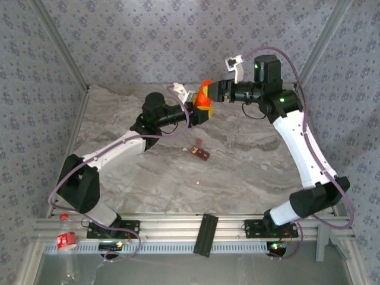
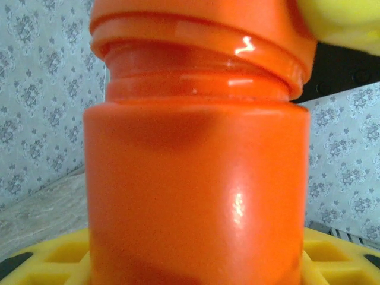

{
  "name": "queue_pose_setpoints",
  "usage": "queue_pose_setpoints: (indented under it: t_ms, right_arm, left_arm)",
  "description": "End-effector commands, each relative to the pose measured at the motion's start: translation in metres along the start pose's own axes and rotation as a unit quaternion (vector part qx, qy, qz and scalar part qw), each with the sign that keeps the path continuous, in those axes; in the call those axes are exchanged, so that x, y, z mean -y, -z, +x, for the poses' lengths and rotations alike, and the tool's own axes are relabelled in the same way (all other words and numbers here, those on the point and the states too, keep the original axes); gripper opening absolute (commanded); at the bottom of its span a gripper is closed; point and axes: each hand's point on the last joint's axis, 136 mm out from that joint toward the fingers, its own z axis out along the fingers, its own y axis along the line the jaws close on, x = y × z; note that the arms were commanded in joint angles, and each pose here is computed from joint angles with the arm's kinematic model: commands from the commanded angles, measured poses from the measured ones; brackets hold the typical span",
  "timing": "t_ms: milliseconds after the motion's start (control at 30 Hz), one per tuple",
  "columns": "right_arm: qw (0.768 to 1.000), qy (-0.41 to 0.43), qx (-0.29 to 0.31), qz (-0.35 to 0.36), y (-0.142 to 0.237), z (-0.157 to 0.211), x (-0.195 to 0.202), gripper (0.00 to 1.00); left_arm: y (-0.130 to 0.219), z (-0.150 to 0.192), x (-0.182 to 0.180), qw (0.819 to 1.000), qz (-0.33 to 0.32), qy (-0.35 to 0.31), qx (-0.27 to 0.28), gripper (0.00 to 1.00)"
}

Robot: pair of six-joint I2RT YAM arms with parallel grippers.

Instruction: Sort the pills into containers

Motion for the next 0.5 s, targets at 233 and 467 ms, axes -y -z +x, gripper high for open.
queue_pose_setpoints:
  t_ms: [233,467]
  right_arm:
    - [0.998,-0.022,-0.048,-0.032,-0.012,0.008,-0.006,0.68]
    - [1.000,-0.019,0.008,-0.022,0.019,-0.014,-0.007,0.87]
  left_arm:
    - [0.001,-0.037,0.016,0.998,0.022,-0.044,0.046,0.00]
    - [0.000,-0.035,0.014,0.998,0.019,-0.042,0.046,0.00]
